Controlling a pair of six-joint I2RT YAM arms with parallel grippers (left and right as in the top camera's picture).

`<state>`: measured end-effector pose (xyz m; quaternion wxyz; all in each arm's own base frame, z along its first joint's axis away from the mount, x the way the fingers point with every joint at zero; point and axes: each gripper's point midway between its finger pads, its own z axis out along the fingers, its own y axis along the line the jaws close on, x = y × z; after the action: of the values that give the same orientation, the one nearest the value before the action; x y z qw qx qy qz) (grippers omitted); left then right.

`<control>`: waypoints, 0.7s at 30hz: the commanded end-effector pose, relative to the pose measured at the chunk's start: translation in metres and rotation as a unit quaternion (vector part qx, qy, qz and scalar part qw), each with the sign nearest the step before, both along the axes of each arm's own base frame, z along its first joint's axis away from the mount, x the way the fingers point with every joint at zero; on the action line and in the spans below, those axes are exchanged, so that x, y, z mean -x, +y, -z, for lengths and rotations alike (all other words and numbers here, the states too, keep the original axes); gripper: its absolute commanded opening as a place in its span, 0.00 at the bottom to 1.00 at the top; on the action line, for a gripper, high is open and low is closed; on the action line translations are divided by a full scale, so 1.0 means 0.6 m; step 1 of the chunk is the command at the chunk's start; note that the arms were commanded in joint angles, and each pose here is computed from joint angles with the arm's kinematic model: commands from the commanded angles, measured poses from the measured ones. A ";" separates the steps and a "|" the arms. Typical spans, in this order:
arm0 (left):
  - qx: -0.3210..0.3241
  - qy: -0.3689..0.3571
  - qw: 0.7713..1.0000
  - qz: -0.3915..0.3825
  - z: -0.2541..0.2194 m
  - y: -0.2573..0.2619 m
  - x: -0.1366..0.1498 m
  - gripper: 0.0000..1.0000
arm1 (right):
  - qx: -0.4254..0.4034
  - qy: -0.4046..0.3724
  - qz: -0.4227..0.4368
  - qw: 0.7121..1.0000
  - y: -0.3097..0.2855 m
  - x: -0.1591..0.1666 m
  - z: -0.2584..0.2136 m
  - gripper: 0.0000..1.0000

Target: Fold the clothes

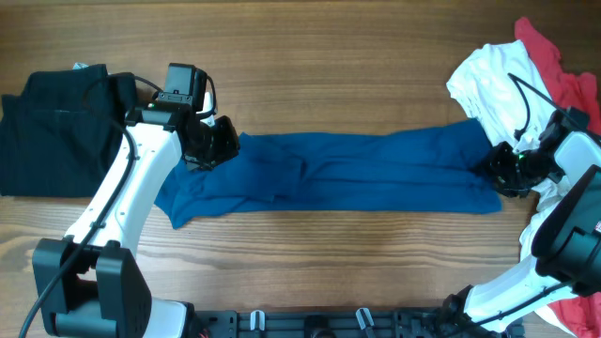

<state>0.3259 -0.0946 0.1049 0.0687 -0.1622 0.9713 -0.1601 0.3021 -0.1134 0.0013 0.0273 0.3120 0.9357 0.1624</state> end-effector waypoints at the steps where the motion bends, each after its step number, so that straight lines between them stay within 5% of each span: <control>1: 0.002 0.006 1.000 0.009 0.007 -0.004 0.004 0.18 | -0.021 0.007 -0.005 1.000 0.018 0.008 0.013 0.17; 4: 0.002 0.010 1.000 0.009 0.008 -0.004 0.007 0.18 | -0.016 0.003 -0.004 1.000 0.014 0.005 0.013 0.04; 15: -0.001 0.024 1.000 0.008 0.010 -0.001 0.018 0.17 | 0.088 0.023 0.027 0.996 -0.067 -0.023 -0.083 0.04; 21: -0.001 0.024 1.000 0.009 0.010 -0.002 0.018 0.17 | 0.089 -0.008 -0.017 0.996 -0.024 -0.037 -0.146 0.04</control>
<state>0.3179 -0.0933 0.1031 0.0526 -0.1647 0.9727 -0.1548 0.3159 -0.1404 0.0590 0.0295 0.3222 0.9413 0.0959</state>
